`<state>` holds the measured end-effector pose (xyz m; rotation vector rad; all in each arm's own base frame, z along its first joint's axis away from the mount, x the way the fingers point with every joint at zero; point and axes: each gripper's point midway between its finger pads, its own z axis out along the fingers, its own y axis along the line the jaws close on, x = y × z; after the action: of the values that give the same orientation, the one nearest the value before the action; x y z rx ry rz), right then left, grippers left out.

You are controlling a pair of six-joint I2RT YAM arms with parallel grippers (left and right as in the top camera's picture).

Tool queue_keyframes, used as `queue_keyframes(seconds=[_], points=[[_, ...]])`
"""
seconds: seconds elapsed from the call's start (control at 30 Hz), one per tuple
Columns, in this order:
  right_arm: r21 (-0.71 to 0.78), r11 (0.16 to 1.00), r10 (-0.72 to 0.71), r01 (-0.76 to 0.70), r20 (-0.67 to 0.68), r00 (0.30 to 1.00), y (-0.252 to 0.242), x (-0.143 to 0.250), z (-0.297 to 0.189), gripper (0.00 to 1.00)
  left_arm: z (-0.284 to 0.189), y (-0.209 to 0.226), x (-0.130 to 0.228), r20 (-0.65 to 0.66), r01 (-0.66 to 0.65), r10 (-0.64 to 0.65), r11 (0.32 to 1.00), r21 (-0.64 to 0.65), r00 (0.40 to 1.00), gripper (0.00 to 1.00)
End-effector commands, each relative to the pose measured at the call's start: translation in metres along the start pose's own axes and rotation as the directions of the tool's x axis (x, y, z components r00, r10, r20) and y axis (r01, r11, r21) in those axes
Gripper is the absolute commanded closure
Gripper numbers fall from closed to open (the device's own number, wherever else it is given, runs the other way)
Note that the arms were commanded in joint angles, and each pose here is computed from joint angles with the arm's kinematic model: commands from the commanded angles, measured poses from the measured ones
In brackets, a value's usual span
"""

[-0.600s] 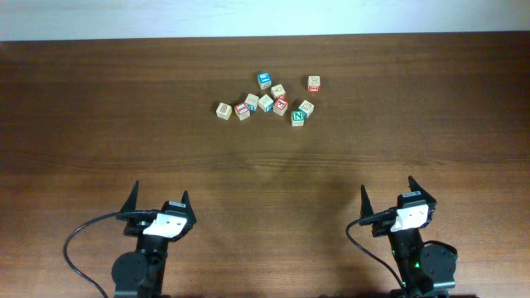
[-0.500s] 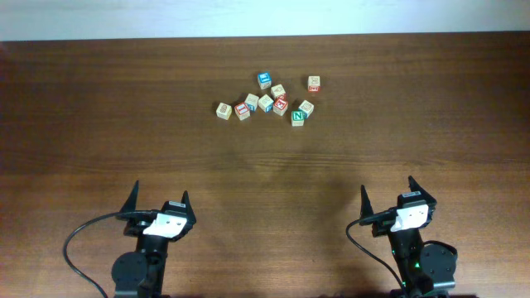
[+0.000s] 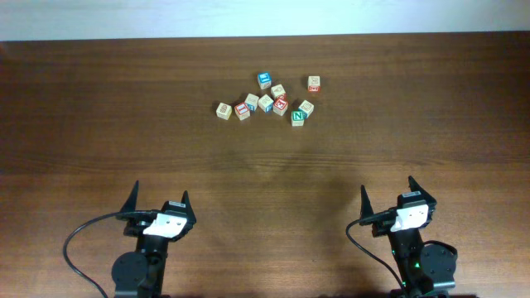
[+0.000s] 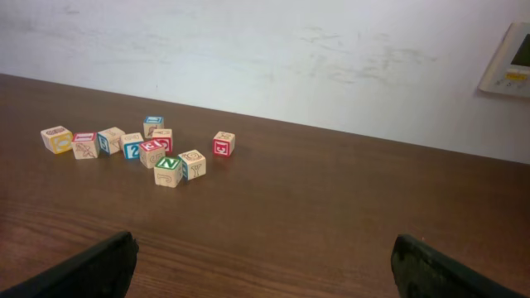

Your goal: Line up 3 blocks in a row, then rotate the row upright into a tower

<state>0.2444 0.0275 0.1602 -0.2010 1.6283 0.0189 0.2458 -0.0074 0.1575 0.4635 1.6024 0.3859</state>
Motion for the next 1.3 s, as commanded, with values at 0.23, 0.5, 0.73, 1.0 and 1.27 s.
queue_keyframes(seconds=[0.23, 0.5, 0.73, 1.0, 1.27], points=[[0.012, 1.0, 0.0, 0.0, -0.003, 1.0, -0.002, 0.003, 0.0, 0.02, 0.0, 0.0, 0.002, 0.001, -0.012, 0.012, 1.0, -0.005, 1.0, 0.01], [0.012, 1.0, 0.0, 0.0, -0.003, 1.0, -0.002, 0.003, 0.0, 0.02, 0.0, 0.0, 0.002, 0.001, -0.012, 0.012, 1.0, -0.005, 1.0, 0.01], [0.012, 1.0, 0.001, -0.001, -0.003, 1.0, -0.002, 0.003, 0.0, 0.02, 0.0, 0.003, 0.003, -0.008, -0.012, 0.012, 1.0, -0.02, 1.0, 0.01], [0.01, 1.0, 0.0, 0.0, 0.006, 1.0, -0.002, 0.001, 0.0, 0.02, 0.0, -0.003, -0.002, 0.018, -0.011, 0.011, 1.0, 0.016, 1.0, 0.01], [-0.04, 0.999, 0.016, -0.015, 0.042, 0.999, 0.006, -0.01, -0.001, 0.02, 0.0, -0.012, -0.008, 0.048, 0.076, -0.08, 0.994, 0.074, 0.996, 0.01]])
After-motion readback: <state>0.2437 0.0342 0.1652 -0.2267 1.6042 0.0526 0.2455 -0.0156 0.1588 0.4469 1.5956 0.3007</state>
